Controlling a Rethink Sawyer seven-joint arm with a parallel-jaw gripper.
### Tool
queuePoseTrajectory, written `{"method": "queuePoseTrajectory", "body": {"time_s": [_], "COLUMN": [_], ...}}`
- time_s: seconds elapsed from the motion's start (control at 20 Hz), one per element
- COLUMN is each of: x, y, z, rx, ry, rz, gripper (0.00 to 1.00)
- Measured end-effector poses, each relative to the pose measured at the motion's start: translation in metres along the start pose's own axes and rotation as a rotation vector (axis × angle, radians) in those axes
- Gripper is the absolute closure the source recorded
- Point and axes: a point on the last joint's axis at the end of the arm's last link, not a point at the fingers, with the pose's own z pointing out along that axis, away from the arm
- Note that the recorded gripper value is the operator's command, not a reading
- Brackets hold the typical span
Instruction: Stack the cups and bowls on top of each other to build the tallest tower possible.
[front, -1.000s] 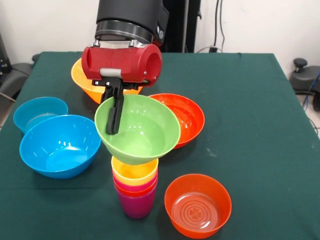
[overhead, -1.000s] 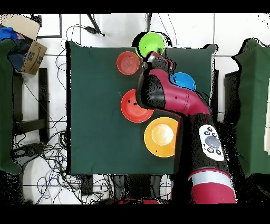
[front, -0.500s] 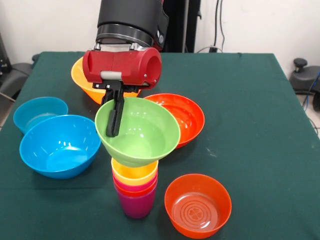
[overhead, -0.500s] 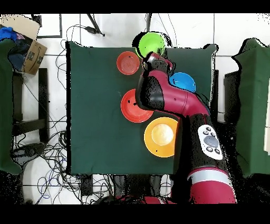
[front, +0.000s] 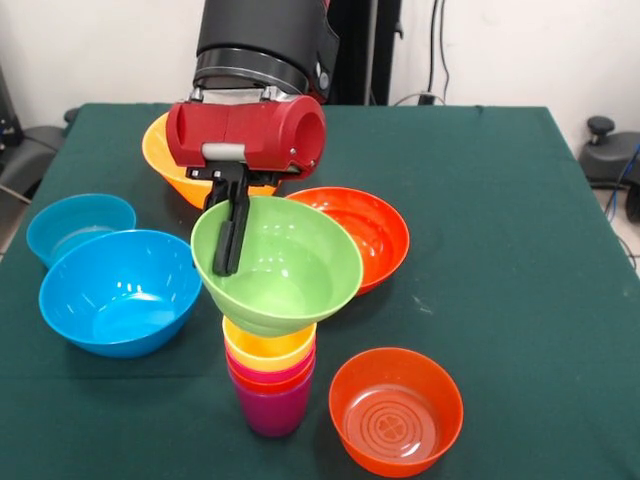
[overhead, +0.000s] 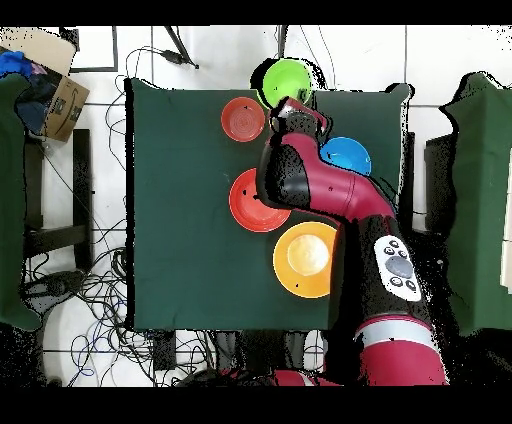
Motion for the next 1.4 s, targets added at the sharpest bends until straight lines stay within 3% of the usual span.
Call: {"method": "queuePoseTrajectory", "body": {"time_s": [1.4], "x": [0.007], "y": [0.010], "z": [0.005], "rx": [-0.034], "ry": [-0.027], "rz": [0.010], "gripper": [1.00]}}
